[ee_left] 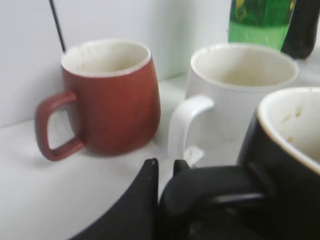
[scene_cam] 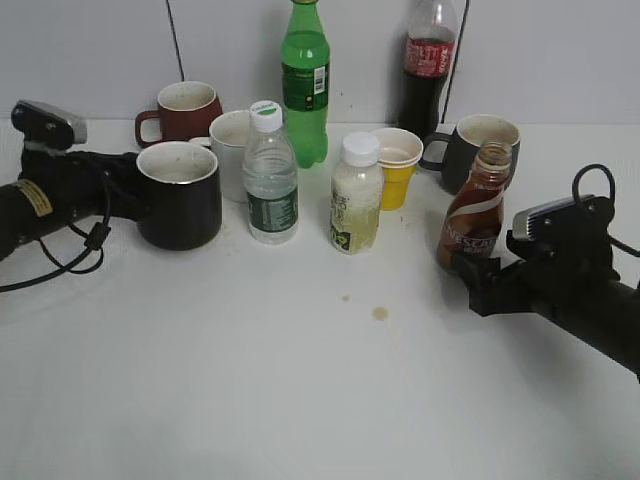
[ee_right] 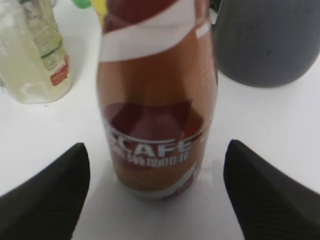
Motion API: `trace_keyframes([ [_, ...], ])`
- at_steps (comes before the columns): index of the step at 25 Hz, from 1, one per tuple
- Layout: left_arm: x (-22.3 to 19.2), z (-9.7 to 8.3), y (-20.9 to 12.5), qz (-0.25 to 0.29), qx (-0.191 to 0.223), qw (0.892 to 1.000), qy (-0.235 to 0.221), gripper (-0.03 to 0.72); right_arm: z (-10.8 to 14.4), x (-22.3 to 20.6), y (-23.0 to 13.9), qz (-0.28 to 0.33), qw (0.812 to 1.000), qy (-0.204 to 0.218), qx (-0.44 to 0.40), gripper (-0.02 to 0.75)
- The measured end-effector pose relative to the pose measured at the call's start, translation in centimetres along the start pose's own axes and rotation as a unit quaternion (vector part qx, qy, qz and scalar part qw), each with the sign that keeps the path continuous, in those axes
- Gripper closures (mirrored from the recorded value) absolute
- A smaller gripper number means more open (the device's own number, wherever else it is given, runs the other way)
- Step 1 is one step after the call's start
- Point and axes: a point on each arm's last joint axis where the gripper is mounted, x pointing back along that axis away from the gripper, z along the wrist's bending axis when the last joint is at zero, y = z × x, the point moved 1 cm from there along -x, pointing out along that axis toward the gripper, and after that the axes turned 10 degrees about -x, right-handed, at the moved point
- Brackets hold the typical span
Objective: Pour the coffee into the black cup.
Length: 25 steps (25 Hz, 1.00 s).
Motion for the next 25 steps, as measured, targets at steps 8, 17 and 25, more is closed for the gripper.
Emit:
trace_keyframes([
  [8,2.2,-3.2,2.1,-0.006,0.003,1.000,-0.021,0.631,-0.3,-3.4,0.9,-0.034,0.999,0.018,0.010,0.132],
  [17,2.4,-7.2,3.3,-0.013,0.012,0.999,-0.051,0.632,-0.4,-5.1,0.5,-0.040,0.999,0.034,0.002,0.235],
  [25,1.8,-10.9,4.0,-0.019,0.011,0.996,-0.089,0.633,-0.1,-5.0,1.0,-0.033,0.998,0.039,0.027,0.235],
])
